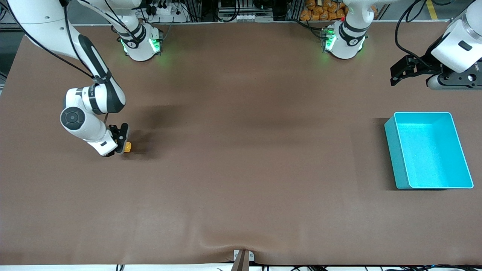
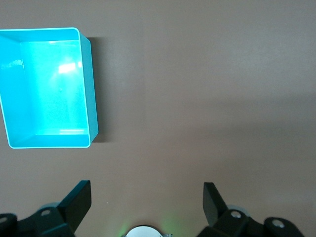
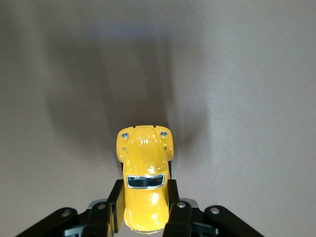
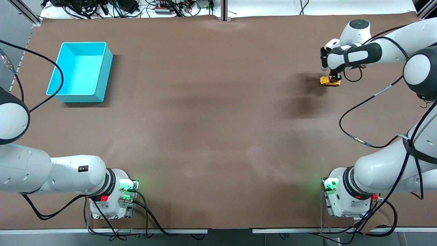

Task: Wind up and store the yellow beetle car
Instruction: 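Drag the car backward with the right gripper, winding its wheels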

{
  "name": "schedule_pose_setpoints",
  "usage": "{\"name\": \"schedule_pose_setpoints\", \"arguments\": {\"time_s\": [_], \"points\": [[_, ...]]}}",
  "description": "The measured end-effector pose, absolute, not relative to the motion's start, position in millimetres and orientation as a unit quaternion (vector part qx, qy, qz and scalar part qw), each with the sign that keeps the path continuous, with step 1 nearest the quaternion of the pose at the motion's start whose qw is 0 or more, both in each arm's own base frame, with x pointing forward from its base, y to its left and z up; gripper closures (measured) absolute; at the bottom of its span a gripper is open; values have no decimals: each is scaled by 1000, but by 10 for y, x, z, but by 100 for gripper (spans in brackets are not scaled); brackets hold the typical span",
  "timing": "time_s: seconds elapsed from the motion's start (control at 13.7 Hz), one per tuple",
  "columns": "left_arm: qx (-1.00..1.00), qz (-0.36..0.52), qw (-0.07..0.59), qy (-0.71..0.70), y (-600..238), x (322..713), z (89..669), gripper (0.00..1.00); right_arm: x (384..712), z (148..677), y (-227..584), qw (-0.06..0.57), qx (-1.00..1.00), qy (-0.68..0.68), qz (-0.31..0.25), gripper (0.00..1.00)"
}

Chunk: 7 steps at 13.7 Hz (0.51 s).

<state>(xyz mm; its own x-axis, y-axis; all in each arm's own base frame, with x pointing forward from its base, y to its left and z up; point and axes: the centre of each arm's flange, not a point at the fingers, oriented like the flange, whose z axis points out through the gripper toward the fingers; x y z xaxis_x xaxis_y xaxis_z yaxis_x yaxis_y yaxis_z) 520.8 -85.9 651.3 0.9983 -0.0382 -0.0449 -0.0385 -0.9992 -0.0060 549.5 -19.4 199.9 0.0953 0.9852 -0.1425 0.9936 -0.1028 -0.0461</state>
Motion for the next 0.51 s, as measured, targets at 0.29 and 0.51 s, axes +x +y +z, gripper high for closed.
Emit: {"name": "schedule_pose_setpoints", "arguments": {"time_s": [0.29,0.51], "points": [[-1000,22,4,18,-845,5210,6513,0,5483,1999,-461,29,741,667,-68,62],[-1000,22,4,21,-876,5205,6513,0,5471,2001,-618,29,748,660,-68,62]]}}
